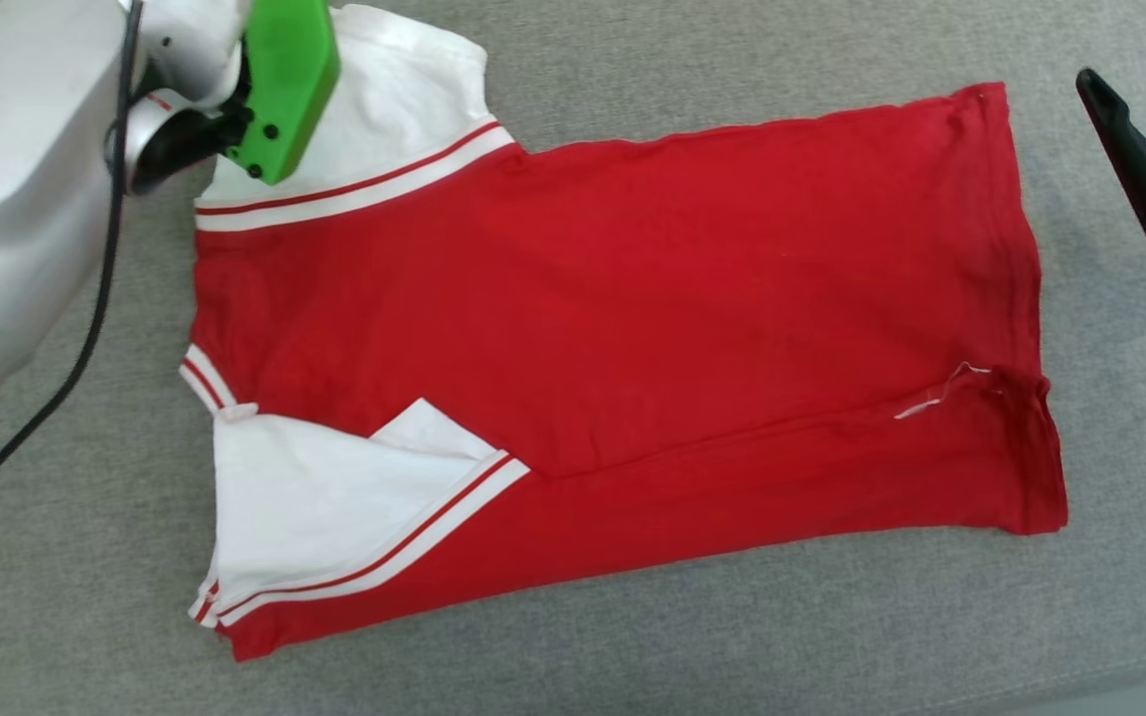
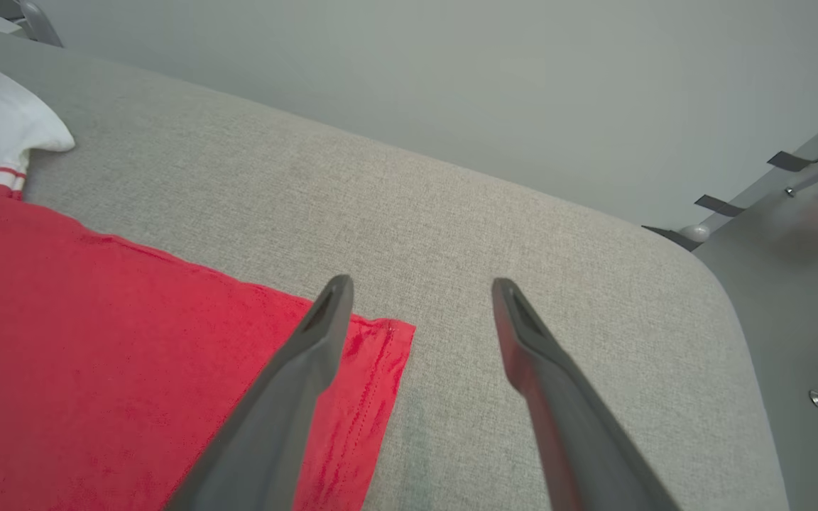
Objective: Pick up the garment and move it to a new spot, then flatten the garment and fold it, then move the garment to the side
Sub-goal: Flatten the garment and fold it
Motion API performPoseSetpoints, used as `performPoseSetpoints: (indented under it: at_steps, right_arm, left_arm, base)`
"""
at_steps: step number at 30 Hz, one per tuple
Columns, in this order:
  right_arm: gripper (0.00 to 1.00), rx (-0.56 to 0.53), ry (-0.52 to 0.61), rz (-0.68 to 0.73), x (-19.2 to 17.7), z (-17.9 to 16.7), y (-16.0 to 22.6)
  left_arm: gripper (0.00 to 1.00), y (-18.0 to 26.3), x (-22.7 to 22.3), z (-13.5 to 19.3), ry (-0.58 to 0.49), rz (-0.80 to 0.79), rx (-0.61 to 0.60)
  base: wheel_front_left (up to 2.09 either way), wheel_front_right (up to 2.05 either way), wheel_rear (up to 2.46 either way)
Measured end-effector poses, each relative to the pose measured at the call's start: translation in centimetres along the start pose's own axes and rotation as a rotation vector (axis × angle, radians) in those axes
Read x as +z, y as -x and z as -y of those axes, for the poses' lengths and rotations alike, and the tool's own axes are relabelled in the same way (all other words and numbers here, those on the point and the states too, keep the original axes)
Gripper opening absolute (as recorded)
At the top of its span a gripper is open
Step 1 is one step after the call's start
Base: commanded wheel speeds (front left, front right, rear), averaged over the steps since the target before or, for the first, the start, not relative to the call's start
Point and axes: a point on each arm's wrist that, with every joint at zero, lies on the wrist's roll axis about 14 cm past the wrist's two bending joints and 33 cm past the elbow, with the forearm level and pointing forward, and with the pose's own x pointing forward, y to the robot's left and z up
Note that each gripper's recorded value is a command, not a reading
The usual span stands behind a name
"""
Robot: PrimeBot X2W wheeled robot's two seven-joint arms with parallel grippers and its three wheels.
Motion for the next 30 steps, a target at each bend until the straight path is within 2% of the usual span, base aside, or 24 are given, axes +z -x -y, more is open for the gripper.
performPoseSetpoints:
  at_steps: [3,7,8,16,22,24,25,30]
  right_arm:
    - [1.0,0.067,-0.027,-0.217,-2.1,-0.2,-0.5]
    - [1.0,0.096,-0.037,-0.398,-3.3,0.3,-1.3]
    - [1.0,0.112,-0.041,-0.533,-5.2,0.1,-2.2]
    - [1.0,0.162,-0.061,-0.663,-9.2,-2.3,-5.5]
    - [1.0,0.185,-0.031,-0.746,-12.7,-3.4,-6.1]
    - [0.22,0.19,-0.042,-0.736,-12.8,-3.5,-6.1]
    - [0.0,0.19,-0.048,-0.727,-12.7,-3.4,-6.1]
    - [0.0,0.172,-0.067,-0.649,-11.8,-3.1,-6.0]
  left_arm:
    - [0.0,0.9,0.4,0.6,-0.021,0.033,-0.008]
    - [0.0,1.7,0.5,0.9,-0.038,0.056,-0.008]
    - [0.0,1.8,0.1,0.9,-0.042,0.063,-0.01]
    - [0.0,1.0,-0.6,0.5,-0.052,0.074,-0.01]
    - [0.0,0.6,-1.9,-0.1,-0.04,0.061,-0.002]
    - [0.0,0.7,-2.0,-0.2,-0.038,0.064,0.002]
    - [0.0,0.8,-1.9,-0.3,-0.039,0.064,0.005]
    - [0.0,1.9,-1.4,-0.8,-0.044,0.087,0.03]
  base:
    - [0.0,0.0,0.0]
    - [0.0,0.0,0.0]
    - [0.0,0.0,0.0]
    - [0.0,0.0,0.0]
    - [0.0,0.0,0.0]
    - [0.0,0.0,0.0]
    - [0.0,0.0,0.0]
    - [0.0,0.0,0.0]
